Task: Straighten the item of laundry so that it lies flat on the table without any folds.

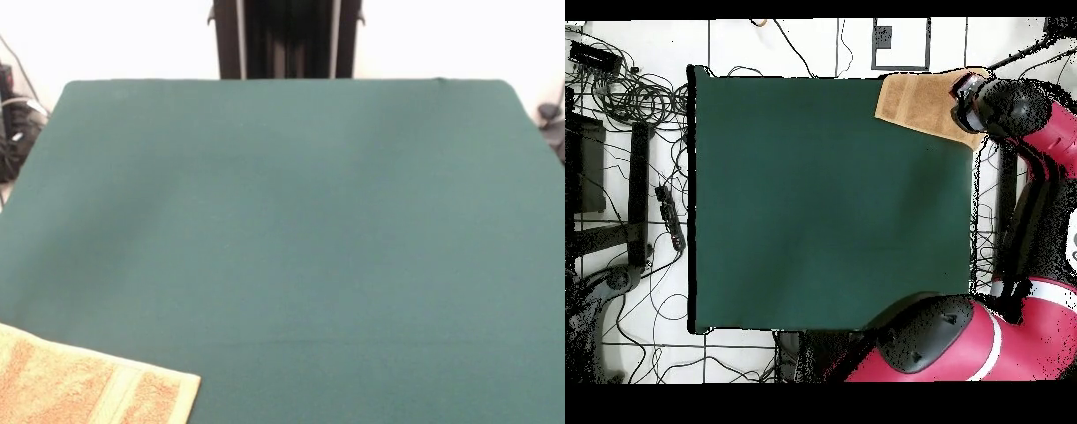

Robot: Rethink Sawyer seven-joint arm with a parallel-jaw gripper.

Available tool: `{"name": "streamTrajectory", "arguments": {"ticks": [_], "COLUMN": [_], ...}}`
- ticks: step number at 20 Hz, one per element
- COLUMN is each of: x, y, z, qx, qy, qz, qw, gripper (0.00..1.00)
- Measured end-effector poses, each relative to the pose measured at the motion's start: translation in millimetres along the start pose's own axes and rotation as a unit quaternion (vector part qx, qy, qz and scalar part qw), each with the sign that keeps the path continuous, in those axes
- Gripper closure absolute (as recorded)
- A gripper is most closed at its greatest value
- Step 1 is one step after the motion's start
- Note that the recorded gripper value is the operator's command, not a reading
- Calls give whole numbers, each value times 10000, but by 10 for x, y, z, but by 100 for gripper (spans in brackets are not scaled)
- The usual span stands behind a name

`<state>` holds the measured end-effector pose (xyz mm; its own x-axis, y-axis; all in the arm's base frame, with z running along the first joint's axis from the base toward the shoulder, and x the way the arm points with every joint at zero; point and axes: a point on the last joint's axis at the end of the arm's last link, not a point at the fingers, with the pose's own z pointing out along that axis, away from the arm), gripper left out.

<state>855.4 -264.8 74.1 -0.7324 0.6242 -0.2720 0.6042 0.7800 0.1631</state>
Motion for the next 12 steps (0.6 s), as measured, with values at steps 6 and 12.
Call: {"name": "streamTrajectory", "arguments": {"ticks": [6, 12], "x": [-162, -433], "y": [-269, -622], "z": [-126, -276], "qx": [-132, -147], "qy": [337, 621], "qz": [302, 532], "qw": [9989, 9965], "gripper": [0, 0]}}
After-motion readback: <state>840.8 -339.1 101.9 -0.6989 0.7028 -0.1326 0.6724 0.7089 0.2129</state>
